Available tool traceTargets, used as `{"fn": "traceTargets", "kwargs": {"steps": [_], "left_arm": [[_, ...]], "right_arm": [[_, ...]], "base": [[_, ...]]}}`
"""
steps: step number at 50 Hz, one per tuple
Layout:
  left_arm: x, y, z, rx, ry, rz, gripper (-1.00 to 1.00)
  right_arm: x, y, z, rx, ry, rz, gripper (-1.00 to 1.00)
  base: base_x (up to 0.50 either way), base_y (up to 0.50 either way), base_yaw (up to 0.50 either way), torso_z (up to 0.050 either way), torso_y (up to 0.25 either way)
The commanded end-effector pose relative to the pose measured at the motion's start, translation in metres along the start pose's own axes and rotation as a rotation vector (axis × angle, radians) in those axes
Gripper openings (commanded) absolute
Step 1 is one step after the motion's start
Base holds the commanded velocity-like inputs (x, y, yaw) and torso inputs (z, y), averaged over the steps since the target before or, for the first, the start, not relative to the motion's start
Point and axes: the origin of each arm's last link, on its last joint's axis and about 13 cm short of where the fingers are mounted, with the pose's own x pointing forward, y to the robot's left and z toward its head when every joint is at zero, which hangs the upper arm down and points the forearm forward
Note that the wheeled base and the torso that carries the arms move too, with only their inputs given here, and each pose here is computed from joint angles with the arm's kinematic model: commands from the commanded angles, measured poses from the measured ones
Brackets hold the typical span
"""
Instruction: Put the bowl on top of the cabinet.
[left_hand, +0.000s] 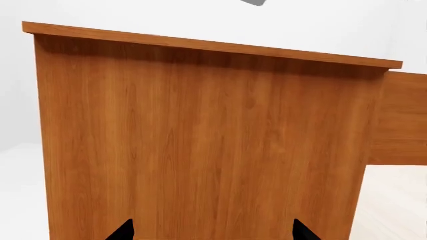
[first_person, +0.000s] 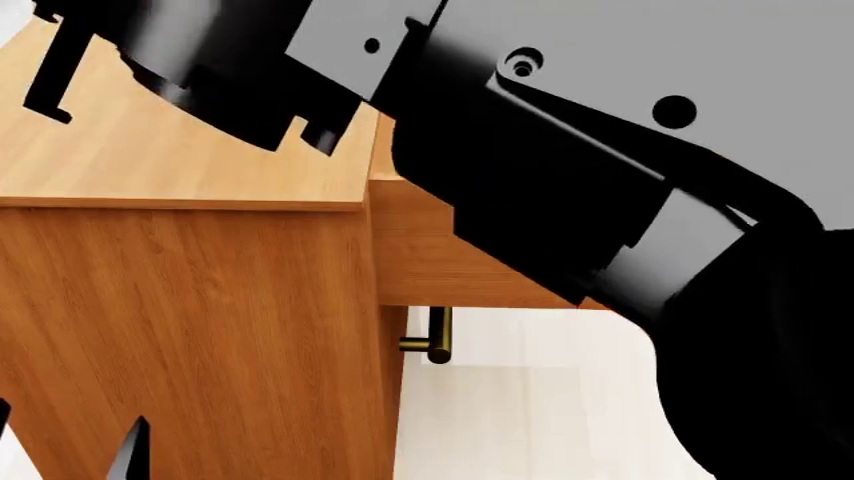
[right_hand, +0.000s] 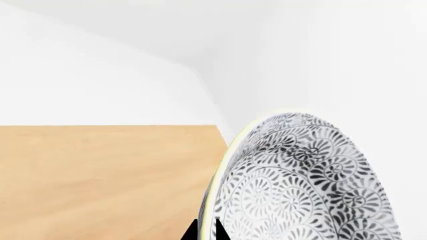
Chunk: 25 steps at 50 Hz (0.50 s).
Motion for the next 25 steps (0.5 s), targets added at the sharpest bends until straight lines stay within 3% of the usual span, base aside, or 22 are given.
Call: {"fn": "traceTargets", "kwargs": {"steps": [1,25], "left_arm": [[-0.0019,0.0006,0.0019,-0.003,-0.007,-0.003,1.0],[-0.0039,0.0007,0.0058,-0.006,-0.019,-0.006,1.0]], "right_arm": [[0.0066,0.0117,-0.0093,-0.052,0.024,0.046,-1.0],[0.0067,0.0122,-0.0097,-0.055,0.026,0.05,-1.0]], "base": [[0.0,0.0,0.0,0.0,0.0],[0.0,0.0,0.0,0.0,0.001]]}}
